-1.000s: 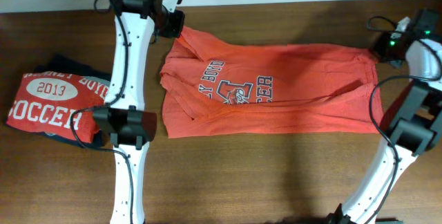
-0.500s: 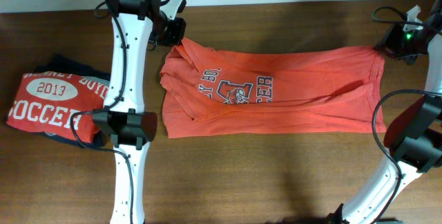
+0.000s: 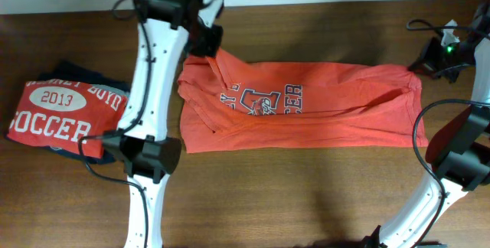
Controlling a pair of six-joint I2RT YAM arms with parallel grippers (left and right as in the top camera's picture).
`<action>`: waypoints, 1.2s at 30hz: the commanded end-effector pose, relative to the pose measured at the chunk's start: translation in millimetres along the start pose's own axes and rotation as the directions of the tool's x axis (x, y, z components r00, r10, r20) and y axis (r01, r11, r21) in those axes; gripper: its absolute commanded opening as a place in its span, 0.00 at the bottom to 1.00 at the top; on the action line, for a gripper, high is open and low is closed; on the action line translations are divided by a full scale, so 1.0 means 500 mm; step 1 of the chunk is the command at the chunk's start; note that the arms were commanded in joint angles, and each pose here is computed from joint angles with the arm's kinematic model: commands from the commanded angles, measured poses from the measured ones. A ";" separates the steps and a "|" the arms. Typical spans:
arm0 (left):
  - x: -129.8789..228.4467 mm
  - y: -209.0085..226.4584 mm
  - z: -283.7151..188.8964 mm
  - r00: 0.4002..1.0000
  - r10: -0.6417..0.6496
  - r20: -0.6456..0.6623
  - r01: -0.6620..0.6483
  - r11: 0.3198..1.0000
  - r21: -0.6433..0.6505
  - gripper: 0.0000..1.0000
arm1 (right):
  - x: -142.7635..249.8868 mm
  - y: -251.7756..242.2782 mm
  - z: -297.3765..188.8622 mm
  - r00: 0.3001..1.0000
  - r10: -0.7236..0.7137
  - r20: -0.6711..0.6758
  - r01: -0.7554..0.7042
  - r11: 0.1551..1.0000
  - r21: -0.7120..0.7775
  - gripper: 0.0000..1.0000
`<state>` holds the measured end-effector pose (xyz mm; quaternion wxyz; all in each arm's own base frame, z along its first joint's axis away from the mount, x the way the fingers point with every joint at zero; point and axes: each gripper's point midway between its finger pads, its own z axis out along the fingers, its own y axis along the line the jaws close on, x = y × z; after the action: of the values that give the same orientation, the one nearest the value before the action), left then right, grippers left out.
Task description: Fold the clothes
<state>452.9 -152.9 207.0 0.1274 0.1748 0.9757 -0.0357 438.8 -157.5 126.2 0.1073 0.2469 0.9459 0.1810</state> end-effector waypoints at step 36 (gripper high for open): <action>0.213 0.175 0.024 0.931 -0.205 -0.303 0.165 0.975 -0.151 0.15 | 0.044 -0.124 -0.057 0.997 0.068 -0.041 -0.048 0.924 0.379 0.24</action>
<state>391.8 -41.4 155.2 -0.0367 0.0781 0.9957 0.0328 387.7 -199.1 110.5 0.0146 0.2807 0.9595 0.0177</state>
